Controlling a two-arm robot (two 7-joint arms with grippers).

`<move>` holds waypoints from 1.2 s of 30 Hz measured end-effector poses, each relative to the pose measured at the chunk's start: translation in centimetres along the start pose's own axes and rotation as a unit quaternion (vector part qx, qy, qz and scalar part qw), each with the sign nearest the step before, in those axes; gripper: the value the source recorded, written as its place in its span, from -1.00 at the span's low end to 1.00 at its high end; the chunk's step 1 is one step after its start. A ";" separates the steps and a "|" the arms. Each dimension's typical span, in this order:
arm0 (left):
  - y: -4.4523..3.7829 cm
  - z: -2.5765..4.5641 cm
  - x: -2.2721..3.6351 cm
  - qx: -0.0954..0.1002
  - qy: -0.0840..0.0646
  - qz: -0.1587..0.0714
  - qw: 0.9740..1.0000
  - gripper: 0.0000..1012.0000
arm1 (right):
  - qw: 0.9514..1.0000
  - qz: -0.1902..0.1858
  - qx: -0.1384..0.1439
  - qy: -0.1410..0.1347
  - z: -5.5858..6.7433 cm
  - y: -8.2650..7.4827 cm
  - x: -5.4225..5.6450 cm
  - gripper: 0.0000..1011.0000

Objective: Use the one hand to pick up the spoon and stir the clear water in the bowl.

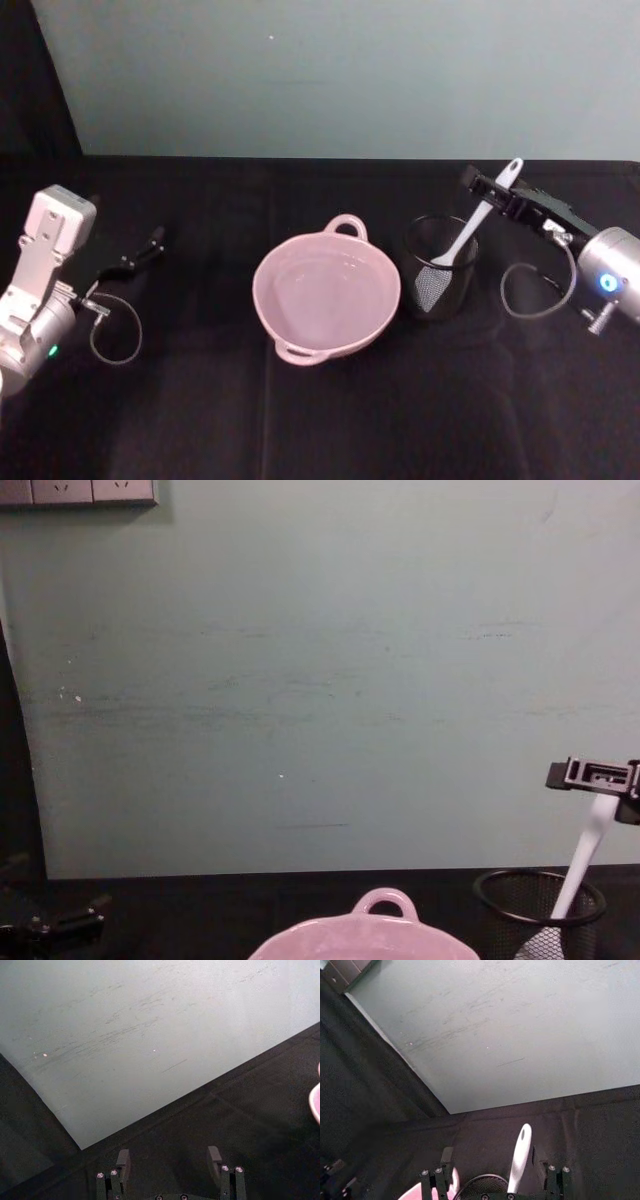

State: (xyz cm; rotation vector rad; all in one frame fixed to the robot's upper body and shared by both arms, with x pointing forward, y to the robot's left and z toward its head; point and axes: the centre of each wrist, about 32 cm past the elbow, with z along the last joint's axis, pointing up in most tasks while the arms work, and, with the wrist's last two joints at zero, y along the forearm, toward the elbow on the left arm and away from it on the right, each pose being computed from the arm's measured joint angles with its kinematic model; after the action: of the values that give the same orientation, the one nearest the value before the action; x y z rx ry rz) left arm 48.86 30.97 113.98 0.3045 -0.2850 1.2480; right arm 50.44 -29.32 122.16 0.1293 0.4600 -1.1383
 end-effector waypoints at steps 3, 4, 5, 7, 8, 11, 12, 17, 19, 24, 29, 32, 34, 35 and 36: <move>0.00 0.00 0.00 0.000 0.000 0.000 1.000 1.00 | 1.000 0.003 0.001 -0.008 0.2 -1.0 -0.2 0.98; 0.00 0.00 0.00 0.000 0.000 0.000 1.000 1.00 | 1.000 0.004 0.002 -0.011 0.2 -1.4 -0.3 0.98; 0.00 0.00 0.00 0.000 0.000 0.000 1.000 1.00 | 1.000 0.004 0.002 -0.014 0.2 -1.7 -0.3 0.98; 0.00 0.00 0.00 0.000 0.000 0.000 1.000 1.00 | 1.000 0.006 0.005 -0.030 0.3 -2.8 -0.4 0.98; 0.00 0.00 0.00 0.000 0.000 0.000 1.000 1.00 | 0.999 0.006 0.006 -0.036 0.3 -3.2 -0.4 0.98; 0.00 0.00 0.00 0.000 0.000 0.000 1.000 1.00 | 0.998 0.004 0.014 -0.062 0.2 -4.6 -0.3 0.98; 0.00 0.00 0.00 0.000 0.000 0.000 1.000 1.00 | 0.997 0.000 0.020 -0.073 0.1 -5.2 -0.1 0.98; 0.00 0.00 0.00 0.000 0.000 0.000 1.000 1.00 | 0.993 -0.019 0.047 -0.110 -0.6 -6.4 0.9 0.98; 0.00 0.00 0.00 0.000 0.000 0.000 1.000 1.00 | 0.990 -0.026 0.055 -0.124 -1.0 -6.6 1.3 0.98; 0.00 0.00 0.00 0.000 0.000 0.000 1.000 1.00 | 0.978 -0.044 0.082 -0.187 -2.6 -7.1 2.6 0.98; 0.00 0.00 0.00 0.000 0.000 0.000 1.000 1.00 | 0.963 -0.054 0.105 -0.243 -3.9 -7.1 3.2 0.98; 0.00 0.00 0.00 0.000 0.000 0.000 1.000 1.00 | 0.956 -0.061 0.111 -0.263 -4.7 -7.0 3.4 0.98; 0.00 0.00 0.00 0.000 0.000 0.000 1.000 1.00 | 0.954 -0.067 0.114 -0.271 -5.2 -6.9 3.6 0.98; 0.00 0.00 0.00 0.000 0.000 0.000 1.000 1.00 | 0.953 -0.069 0.114 -0.272 -5.4 -6.8 3.6 0.98; 0.00 0.00 0.00 0.000 0.000 0.000 1.000 1.00 | 0.953 -0.072 0.115 -0.272 -5.5 -6.7 3.7 0.98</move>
State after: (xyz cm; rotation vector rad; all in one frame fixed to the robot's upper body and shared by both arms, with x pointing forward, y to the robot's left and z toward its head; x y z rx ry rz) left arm 48.86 30.97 113.98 0.3045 -0.2851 1.2480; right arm 44.06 -33.46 116.58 -0.0188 -0.1585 -1.3092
